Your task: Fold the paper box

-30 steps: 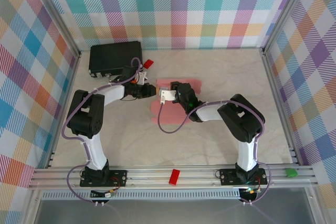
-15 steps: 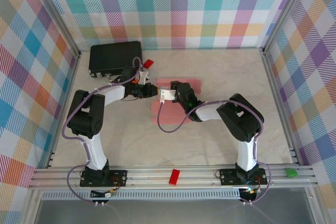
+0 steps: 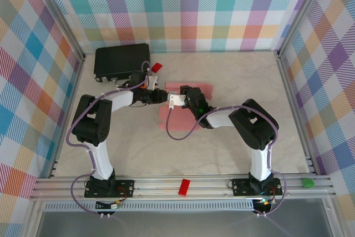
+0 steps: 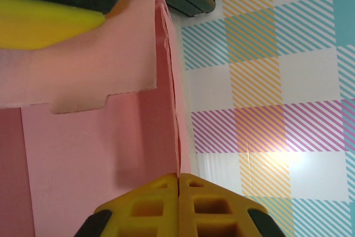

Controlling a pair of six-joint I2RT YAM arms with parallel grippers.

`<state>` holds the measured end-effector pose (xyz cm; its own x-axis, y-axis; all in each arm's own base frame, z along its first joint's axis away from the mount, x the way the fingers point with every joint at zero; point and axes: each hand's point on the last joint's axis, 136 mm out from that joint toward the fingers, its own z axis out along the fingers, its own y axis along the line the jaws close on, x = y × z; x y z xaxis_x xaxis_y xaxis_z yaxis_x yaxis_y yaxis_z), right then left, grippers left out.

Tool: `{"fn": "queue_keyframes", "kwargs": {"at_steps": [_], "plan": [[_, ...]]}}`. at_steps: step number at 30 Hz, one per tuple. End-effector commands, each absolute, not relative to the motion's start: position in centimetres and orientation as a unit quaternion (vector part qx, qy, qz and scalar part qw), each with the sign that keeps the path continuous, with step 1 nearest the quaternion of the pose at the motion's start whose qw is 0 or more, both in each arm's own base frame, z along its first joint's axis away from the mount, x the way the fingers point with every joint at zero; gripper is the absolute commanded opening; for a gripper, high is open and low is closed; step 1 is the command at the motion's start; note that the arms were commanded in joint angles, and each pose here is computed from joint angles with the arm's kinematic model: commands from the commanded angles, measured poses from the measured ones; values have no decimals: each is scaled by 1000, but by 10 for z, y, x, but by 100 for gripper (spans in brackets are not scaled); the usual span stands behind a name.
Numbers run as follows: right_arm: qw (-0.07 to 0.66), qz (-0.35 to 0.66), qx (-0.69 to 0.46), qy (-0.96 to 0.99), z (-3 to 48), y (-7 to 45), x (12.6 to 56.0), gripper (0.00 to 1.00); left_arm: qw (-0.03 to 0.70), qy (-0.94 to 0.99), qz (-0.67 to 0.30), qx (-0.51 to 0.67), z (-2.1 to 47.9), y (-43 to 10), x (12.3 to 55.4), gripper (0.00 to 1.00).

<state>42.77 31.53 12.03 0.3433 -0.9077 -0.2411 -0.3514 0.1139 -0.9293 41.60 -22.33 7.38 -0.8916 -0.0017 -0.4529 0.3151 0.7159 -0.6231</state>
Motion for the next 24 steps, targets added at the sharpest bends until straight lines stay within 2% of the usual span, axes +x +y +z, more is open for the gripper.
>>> {"fn": "queue_keyframes", "kwargs": {"at_steps": [1, 7, 13, 24], "plan": [[535, -246, -626, 511, 110, 322, 424, 0, 224, 905, -348, 93, 64, -222, 421, 33], [537, -244, -624, 513, 112, 322, 424, 0, 235, 912, -325, 90, 60, -221, 425, 34], [534, -241, -627, 514, 109, 324, 424, 0, 267, 911, -302, 90, 60, -222, 434, 48], [535, -234, -628, 515, 108, 328, 422, 0, 325, 901, -272, 88, 59, -228, 451, 46]]}}
